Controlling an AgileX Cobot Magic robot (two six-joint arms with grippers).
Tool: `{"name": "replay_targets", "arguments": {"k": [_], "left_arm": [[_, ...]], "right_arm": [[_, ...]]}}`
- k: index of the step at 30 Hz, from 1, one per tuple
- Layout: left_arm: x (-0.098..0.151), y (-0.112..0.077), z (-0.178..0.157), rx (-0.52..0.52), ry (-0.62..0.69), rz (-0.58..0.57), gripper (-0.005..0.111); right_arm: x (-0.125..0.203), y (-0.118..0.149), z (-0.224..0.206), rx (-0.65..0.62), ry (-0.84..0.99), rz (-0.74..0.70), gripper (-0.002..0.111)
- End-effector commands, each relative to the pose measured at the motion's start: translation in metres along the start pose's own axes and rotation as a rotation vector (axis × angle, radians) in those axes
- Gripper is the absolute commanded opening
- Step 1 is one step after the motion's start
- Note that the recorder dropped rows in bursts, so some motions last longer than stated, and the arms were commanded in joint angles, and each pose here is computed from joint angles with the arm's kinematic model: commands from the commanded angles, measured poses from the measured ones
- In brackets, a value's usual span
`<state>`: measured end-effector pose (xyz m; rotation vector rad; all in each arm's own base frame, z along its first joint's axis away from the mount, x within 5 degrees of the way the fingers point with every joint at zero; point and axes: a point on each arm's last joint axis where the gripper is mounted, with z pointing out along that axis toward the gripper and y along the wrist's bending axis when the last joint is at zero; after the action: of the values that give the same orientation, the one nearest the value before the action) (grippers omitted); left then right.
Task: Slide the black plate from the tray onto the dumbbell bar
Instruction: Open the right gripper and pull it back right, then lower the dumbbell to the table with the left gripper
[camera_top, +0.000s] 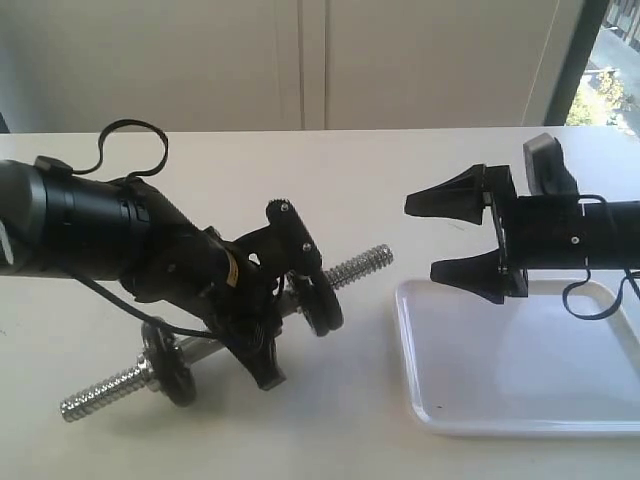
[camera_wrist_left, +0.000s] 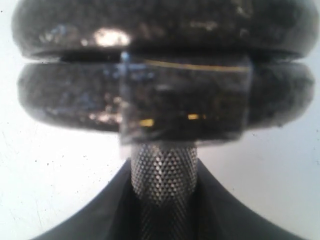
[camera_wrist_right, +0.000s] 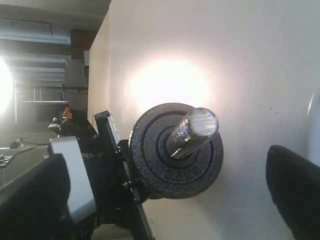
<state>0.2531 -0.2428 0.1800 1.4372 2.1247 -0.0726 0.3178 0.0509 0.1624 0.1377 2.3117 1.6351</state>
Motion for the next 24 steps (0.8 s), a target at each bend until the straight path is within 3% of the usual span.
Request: {"name": "replay_targets", "arguments": {"k": [1, 8, 15, 24], "left_arm": [[-0.021, 0.006, -0.017, -0.048, -0.148, 0.006, 0.000], [-0.027, -0.008, -0.018, -0.031, -0.153, 0.110, 0.000], [-0.025, -0.008, -0.018, -0.025, -0.130, 0.130, 0.000], [-0.020, -0.010, -0.018, -0.013, -0.083, 0.258, 0.000]], "right_arm": [[-0.002, 0.005, -0.003, -0.025, -0.006, 0.000, 0.104], [-0.003, 0.005, -0.003, -0.033, -0.024, 0.007, 0.104], [-0.003, 0.005, -0.003, -0.033, -0.024, 0.005, 0.104], [-0.004, 0.004, -0.003, -0.019, -0.031, 0.003, 0.104]]}}
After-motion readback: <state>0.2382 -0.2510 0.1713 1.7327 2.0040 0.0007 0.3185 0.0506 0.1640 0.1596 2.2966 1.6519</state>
